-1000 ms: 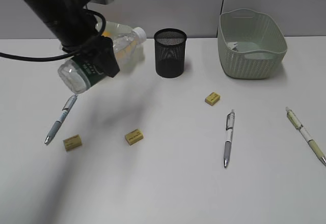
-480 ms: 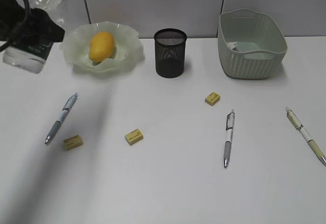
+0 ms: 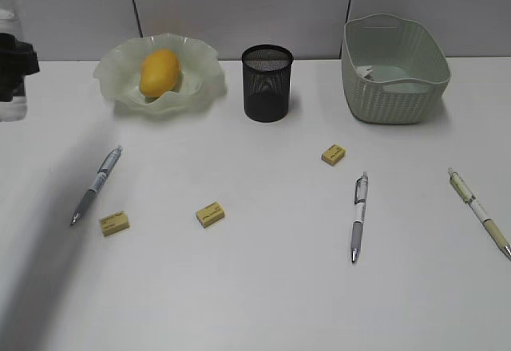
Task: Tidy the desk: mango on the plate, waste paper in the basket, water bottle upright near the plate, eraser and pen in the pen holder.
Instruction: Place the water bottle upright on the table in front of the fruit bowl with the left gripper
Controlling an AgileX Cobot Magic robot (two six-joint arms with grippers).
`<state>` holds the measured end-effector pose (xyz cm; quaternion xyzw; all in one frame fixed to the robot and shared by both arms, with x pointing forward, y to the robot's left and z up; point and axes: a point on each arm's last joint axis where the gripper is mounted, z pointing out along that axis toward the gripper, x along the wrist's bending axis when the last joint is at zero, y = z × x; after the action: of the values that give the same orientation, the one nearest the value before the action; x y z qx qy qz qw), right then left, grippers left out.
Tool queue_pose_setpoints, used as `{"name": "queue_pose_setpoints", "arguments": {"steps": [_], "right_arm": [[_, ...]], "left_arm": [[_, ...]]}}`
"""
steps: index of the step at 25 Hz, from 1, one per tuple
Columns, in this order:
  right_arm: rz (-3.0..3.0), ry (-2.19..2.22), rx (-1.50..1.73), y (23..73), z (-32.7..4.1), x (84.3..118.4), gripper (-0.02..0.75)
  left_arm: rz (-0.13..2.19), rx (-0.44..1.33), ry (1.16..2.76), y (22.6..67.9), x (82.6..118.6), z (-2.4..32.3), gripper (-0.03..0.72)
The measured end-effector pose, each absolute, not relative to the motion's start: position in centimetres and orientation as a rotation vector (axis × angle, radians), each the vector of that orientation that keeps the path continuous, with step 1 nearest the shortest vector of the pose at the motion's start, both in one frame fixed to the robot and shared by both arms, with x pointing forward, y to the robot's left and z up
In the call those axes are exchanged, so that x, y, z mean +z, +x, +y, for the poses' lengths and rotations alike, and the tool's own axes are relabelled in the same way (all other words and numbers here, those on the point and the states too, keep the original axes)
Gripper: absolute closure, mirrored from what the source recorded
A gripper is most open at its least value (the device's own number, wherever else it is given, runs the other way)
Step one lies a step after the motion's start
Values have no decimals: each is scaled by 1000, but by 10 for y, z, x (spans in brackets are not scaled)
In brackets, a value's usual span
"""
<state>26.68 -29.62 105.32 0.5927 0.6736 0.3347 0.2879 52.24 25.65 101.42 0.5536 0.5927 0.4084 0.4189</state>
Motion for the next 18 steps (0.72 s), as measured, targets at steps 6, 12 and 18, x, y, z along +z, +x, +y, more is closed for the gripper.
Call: {"name": "queue_pose_setpoints", "arguments": {"steps": [6, 12, 18], "right_arm": [[1799, 1583, 894, 267, -296, 1053, 155], [1799, 1583, 894, 267, -296, 1053, 155], [1799, 1583, 894, 267, -296, 1053, 155]], "left_arm": [[1419, 1122, 1247, 539, 1006, 257, 202], [1385, 1081, 1118, 558, 975, 252, 202], [1308, 1091, 1116, 569, 936, 246, 202]]}}
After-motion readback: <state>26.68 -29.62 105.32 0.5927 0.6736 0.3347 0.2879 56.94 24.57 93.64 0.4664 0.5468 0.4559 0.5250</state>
